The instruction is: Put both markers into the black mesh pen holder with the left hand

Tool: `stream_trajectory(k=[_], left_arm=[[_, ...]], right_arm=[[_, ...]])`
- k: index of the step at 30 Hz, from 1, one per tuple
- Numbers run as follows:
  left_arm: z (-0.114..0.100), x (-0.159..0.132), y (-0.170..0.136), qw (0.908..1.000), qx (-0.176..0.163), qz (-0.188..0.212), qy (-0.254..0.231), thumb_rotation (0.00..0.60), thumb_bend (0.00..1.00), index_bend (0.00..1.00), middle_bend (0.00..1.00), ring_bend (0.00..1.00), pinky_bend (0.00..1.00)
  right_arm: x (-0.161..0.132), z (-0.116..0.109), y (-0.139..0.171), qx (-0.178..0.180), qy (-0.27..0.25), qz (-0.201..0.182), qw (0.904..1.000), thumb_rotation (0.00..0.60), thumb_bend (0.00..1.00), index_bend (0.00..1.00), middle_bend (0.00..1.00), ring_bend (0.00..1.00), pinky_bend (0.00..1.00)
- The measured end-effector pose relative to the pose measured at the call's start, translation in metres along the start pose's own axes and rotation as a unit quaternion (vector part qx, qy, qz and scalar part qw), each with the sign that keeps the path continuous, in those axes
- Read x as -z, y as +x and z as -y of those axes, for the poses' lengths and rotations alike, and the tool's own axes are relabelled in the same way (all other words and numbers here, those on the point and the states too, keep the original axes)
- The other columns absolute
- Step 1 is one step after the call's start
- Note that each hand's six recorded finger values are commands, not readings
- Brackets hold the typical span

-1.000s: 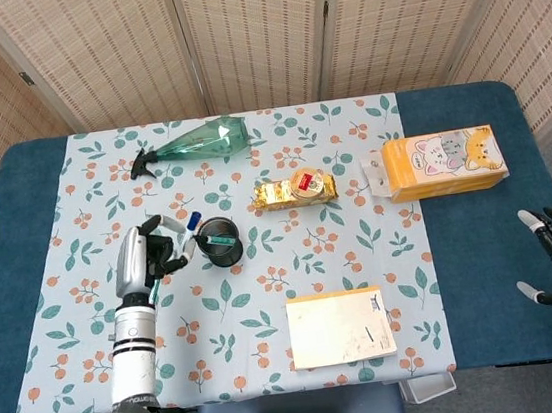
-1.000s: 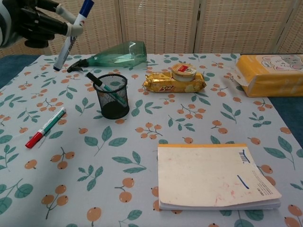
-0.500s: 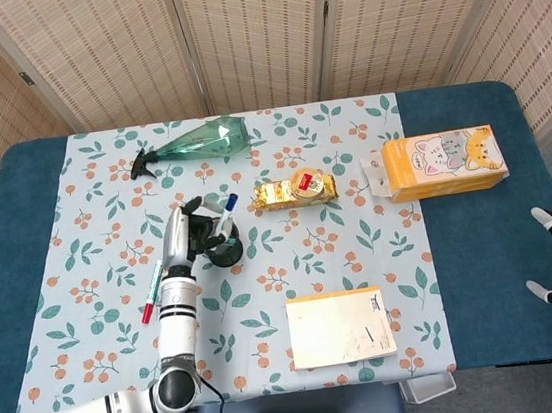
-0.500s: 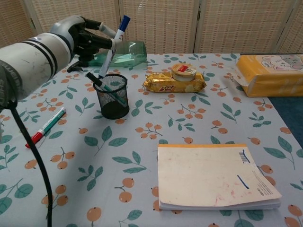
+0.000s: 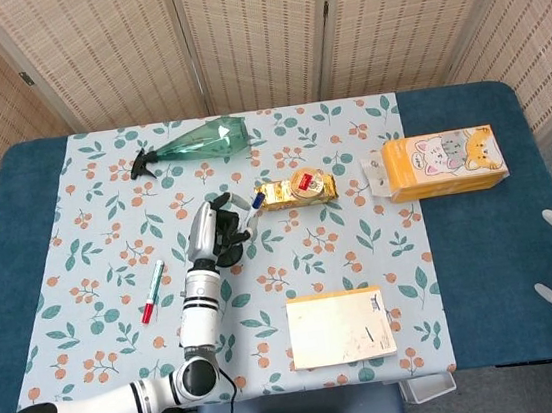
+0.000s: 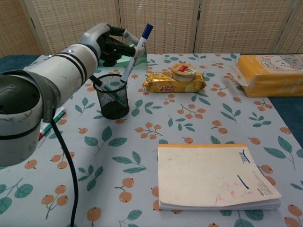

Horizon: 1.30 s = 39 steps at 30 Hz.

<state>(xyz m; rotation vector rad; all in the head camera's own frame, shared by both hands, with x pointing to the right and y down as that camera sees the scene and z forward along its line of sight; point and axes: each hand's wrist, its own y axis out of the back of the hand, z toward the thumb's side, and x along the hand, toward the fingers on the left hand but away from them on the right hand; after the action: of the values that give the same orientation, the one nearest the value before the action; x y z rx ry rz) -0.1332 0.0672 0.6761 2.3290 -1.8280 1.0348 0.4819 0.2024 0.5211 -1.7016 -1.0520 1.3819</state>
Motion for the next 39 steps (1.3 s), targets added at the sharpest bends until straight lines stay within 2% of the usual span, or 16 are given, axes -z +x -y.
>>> stream_trajectory(k=[5, 15, 21, 24, 27, 33, 39], left_arm=[[-0.012, 0.012, 0.004, 0.9999, -0.009, 0.005, -0.011, 0.600, 0.43, 0.59, 1.00, 1.00, 1.00], [-0.051, 0.054, 0.001, 0.9989, -0.036, -0.006, -0.029, 0.600, 0.43, 0.60, 1.00, 1.00, 1.00], [-0.053, 0.077, -0.001, 0.9989, -0.028, -0.023, -0.029, 0.600, 0.43, 0.57, 1.00, 1.00, 1.00], [-0.045, 0.080, -0.003, 0.9991, -0.020, -0.027, -0.027, 0.600, 0.37, 0.52, 1.00, 1.00, 1.00], [-0.036, 0.077, -0.003, 0.9994, -0.012, -0.023, -0.021, 0.600, 0.29, 0.43, 1.00, 1.00, 1.00], [-0.028, 0.065, -0.006, 0.9999, 0.002, -0.011, -0.010, 0.600, 0.18, 0.10, 1.00, 1.00, 1.00], [-0.032, 0.048, -0.015, 0.9999, 0.015, 0.005, 0.000, 0.600, 0.17, 0.06, 1.00, 0.98, 1.00]], right_arm=[[-0.001, 0.002, 0.001, -0.003, 0.003, -0.002, 1.0000, 0.600, 0.19, 0.04, 0.08, 0.04, 0.00], [-0.013, 0.012, 0.003, -0.015, 0.017, -0.014, 0.9997, 0.600, 0.19, 0.04, 0.08, 0.04, 0.00], [-0.015, 0.015, 0.000, -0.016, 0.019, -0.011, 0.9996, 0.600, 0.19, 0.04, 0.08, 0.04, 0.00], [-0.015, 0.015, 0.000, -0.016, 0.019, -0.012, 0.9996, 0.600, 0.19, 0.04, 0.08, 0.04, 0.00], [-0.015, 0.013, 0.001, -0.012, 0.018, -0.012, 0.9997, 0.600, 0.19, 0.04, 0.08, 0.04, 0.00], [-0.014, 0.012, 0.000, -0.011, 0.017, -0.012, 0.9997, 0.600, 0.19, 0.04, 0.08, 0.04, 0.00], [-0.014, 0.013, 0.000, -0.011, 0.018, -0.012, 0.9997, 0.600, 0.19, 0.04, 0.08, 0.04, 0.00]])
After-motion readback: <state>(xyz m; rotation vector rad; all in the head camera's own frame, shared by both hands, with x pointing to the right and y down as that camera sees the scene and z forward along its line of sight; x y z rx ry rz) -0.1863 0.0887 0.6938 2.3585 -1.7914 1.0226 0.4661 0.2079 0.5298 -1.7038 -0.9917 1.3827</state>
